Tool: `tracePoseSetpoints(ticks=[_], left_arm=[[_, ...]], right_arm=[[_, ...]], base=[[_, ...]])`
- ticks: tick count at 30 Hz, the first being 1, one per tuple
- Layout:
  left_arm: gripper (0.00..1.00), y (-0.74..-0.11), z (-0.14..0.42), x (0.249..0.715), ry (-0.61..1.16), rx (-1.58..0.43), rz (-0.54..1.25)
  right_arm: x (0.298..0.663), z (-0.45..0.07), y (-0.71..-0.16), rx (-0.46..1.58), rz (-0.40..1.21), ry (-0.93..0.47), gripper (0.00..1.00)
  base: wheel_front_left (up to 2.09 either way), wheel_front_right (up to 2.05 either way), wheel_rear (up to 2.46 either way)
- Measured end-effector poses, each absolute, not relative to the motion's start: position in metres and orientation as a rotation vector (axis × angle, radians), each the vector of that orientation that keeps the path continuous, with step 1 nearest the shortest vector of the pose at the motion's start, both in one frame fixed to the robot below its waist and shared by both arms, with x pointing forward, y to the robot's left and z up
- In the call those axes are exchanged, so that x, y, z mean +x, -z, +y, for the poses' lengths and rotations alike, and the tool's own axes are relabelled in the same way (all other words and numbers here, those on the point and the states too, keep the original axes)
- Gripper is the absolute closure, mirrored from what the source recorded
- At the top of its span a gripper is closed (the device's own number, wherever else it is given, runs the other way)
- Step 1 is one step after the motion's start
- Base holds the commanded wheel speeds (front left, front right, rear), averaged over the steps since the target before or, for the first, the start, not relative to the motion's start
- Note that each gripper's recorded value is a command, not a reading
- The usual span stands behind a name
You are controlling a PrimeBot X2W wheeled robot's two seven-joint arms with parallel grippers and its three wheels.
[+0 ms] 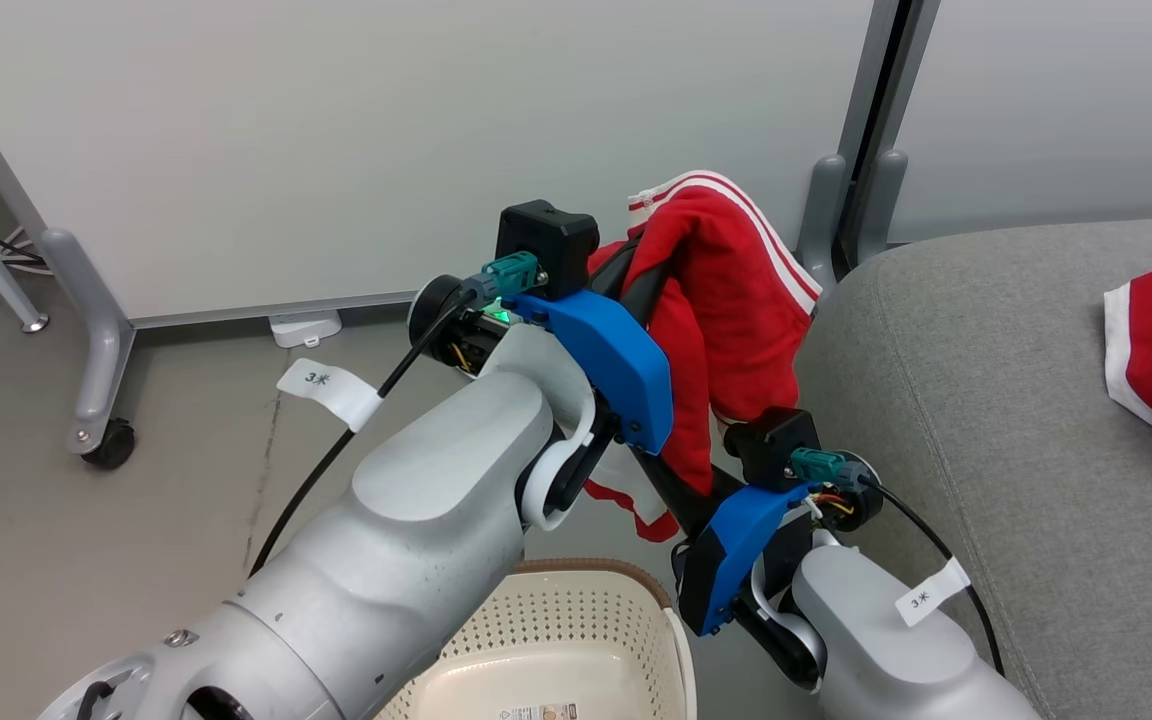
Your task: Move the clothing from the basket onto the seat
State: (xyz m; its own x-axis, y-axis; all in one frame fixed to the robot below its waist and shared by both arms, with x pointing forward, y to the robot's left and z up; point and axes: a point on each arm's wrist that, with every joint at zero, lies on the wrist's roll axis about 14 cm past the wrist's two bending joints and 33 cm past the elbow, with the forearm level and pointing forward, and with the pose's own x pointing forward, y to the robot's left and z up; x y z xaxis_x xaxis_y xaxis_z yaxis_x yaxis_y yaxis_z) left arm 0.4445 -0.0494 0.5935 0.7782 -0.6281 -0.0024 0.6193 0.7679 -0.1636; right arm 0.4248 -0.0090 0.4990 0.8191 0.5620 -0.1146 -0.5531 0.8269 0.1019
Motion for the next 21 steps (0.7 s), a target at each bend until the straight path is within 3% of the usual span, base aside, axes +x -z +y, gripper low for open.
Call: tracePoseSetpoints(ticks=[5,8,10,12,13,14,15,21], left_arm=[[1.00,-0.5940,-0.0497,0.4452,0.676,-0.154,0.058],[0.90,-0.5928,-0.0505,0.4449,0.680,-0.146,0.059],[1.00,-0.5916,-0.0511,0.4447,0.681,-0.145,0.063],[1.00,-0.5903,-0.0517,0.4441,0.684,-0.142,0.065],[0.82,-0.5900,-0.0520,0.4440,0.684,-0.144,0.067],[0.57,-0.5896,-0.0521,0.4439,0.685,-0.143,0.067],[0.03,-0.5892,-0.0522,0.4439,0.685,-0.141,0.067],[0.00,-0.5916,-0.0523,0.4440,0.687,-0.137,0.055]], right_arm=[[0.4244,-0.0088,-0.4983,0.066,0.143,-0.596,1.00],[0.4248,-0.0087,-0.4988,0.066,0.142,-0.597,1.00],[0.4249,-0.0090,-0.4983,0.064,0.143,-0.597,1.00],[0.4245,-0.0093,-0.4972,0.066,0.147,-0.596,1.00],[0.4244,-0.0094,-0.4971,0.066,0.146,-0.596,1.00],[0.4243,-0.0093,-0.4970,0.065,0.147,-0.596,1.00],[0.4245,-0.0092,-0.4970,0.066,0.147,-0.597,1.00],[0.4250,-0.0084,-0.4976,0.067,0.146,-0.599,1.00]], base=[[0.00,0.00,0.00],[0.00,0.00,0.00],[0.00,0.00,0.00],[0.00,0.00,0.00],[0.00,0.00,0.00],[0.00,0.00,0.00],[0.00,0.00,0.00],[0.00,0.00,0.00]])
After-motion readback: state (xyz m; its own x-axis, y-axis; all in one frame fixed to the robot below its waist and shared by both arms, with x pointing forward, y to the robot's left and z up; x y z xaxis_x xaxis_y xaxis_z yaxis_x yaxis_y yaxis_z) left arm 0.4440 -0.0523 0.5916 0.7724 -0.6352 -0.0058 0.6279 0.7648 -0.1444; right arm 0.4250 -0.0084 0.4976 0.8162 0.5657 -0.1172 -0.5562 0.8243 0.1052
